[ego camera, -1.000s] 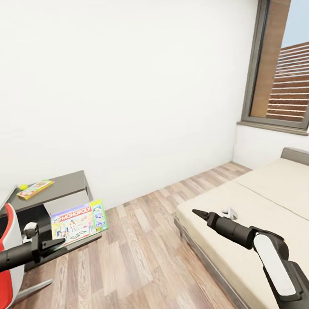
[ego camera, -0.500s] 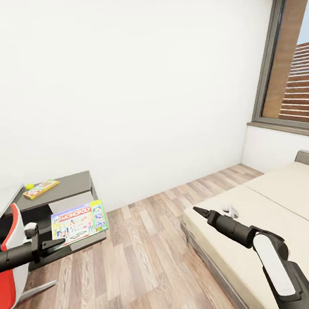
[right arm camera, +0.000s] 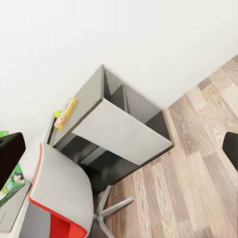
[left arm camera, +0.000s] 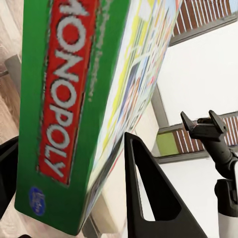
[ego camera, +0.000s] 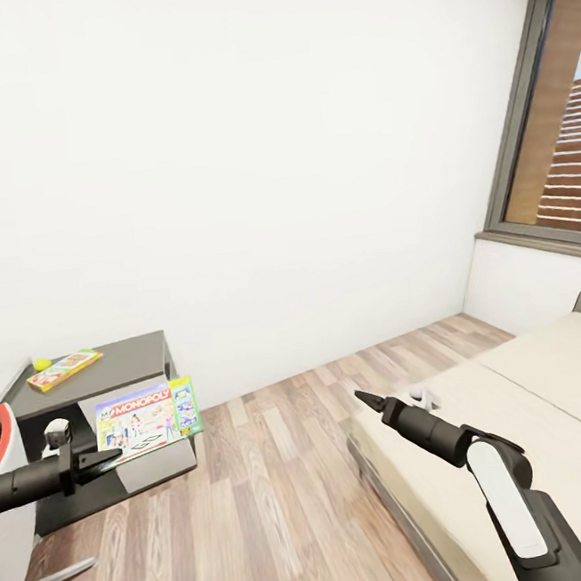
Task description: Put all the toys in the child's room - the three board games (two on the bed and one on the table), the two jigsaw puzzles on the table, and the tennis ball on the table - inside the toy box on the table in the child's room.
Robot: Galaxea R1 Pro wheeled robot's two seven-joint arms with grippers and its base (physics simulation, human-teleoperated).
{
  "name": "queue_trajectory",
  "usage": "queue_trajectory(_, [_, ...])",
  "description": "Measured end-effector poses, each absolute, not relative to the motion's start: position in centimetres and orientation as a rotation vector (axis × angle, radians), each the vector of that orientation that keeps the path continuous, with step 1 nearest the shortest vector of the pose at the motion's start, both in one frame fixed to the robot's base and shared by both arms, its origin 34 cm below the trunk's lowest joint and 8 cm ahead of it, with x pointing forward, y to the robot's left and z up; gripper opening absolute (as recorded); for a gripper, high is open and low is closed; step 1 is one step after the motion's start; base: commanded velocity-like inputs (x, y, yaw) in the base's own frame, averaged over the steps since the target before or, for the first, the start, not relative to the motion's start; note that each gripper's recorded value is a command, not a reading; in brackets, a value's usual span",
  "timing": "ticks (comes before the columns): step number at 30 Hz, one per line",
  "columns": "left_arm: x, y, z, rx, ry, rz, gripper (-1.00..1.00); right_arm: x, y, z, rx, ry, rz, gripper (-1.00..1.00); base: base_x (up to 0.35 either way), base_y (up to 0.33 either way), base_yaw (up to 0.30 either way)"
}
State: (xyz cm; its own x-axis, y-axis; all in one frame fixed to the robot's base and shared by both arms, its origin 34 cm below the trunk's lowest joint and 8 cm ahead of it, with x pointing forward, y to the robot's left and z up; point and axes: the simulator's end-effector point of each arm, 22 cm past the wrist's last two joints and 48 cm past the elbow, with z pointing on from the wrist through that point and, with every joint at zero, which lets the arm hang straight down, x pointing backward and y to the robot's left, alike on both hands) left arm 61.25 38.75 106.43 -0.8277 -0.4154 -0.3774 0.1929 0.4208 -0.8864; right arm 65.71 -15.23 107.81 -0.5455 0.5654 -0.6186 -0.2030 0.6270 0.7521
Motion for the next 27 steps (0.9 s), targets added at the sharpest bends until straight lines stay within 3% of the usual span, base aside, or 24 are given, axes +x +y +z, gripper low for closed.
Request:
queue_trajectory(23, [60.7, 38.8, 107.7, -0.195, 2.117, -1.431, -1.0, 65.0, -14.6, 108.8, 0.276, 1.917, 1.02, 1.0, 0.027, 0.005, 0.275])
queue_trajectory(27, [60.6, 38.8, 108.1, -0.194, 2.114, -1.432, -1.0, 64.9, -14.6, 109.1, 0.275, 1.915, 1.02, 1.0, 0.0, 0.0, 0.107])
